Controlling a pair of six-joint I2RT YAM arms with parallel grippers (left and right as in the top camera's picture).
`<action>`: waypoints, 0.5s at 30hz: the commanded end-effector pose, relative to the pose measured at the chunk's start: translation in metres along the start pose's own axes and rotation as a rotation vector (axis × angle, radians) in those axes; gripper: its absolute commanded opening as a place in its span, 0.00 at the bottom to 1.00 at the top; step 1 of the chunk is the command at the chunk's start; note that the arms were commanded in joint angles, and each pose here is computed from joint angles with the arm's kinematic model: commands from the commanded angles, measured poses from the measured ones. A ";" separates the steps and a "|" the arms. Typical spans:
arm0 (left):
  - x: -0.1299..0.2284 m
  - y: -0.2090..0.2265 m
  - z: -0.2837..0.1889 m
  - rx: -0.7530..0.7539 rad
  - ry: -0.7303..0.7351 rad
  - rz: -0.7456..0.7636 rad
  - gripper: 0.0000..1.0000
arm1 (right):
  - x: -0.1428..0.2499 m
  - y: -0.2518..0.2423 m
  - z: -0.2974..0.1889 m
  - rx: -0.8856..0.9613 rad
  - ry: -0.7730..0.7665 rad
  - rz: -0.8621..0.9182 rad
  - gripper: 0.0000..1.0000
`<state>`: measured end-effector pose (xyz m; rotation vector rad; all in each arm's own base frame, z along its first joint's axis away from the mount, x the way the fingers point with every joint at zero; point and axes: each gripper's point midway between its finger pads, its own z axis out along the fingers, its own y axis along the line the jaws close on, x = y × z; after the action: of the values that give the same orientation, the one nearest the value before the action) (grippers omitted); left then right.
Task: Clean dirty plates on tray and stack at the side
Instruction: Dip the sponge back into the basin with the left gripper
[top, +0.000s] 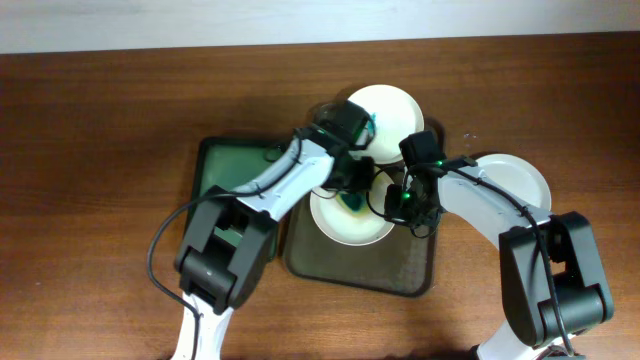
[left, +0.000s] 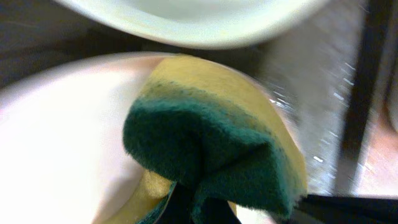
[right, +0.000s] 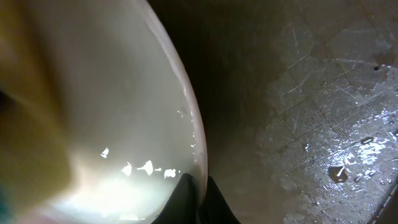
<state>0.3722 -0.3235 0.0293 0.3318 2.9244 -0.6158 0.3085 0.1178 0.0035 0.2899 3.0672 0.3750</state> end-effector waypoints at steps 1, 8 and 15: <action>0.030 -0.053 0.014 0.100 0.066 0.117 0.00 | 0.008 -0.019 0.011 0.089 0.027 -0.014 0.04; 0.006 0.041 -0.009 -0.292 0.000 0.055 0.00 | 0.008 -0.019 0.011 0.089 0.029 -0.019 0.04; -0.002 0.129 -0.238 -0.512 -0.153 -0.167 0.04 | -0.006 0.001 -0.107 0.140 -0.314 -0.221 0.04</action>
<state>0.3822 -0.1661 0.1278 0.0737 3.0042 -0.0366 0.3014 0.1045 0.0581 0.0943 2.9665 0.2704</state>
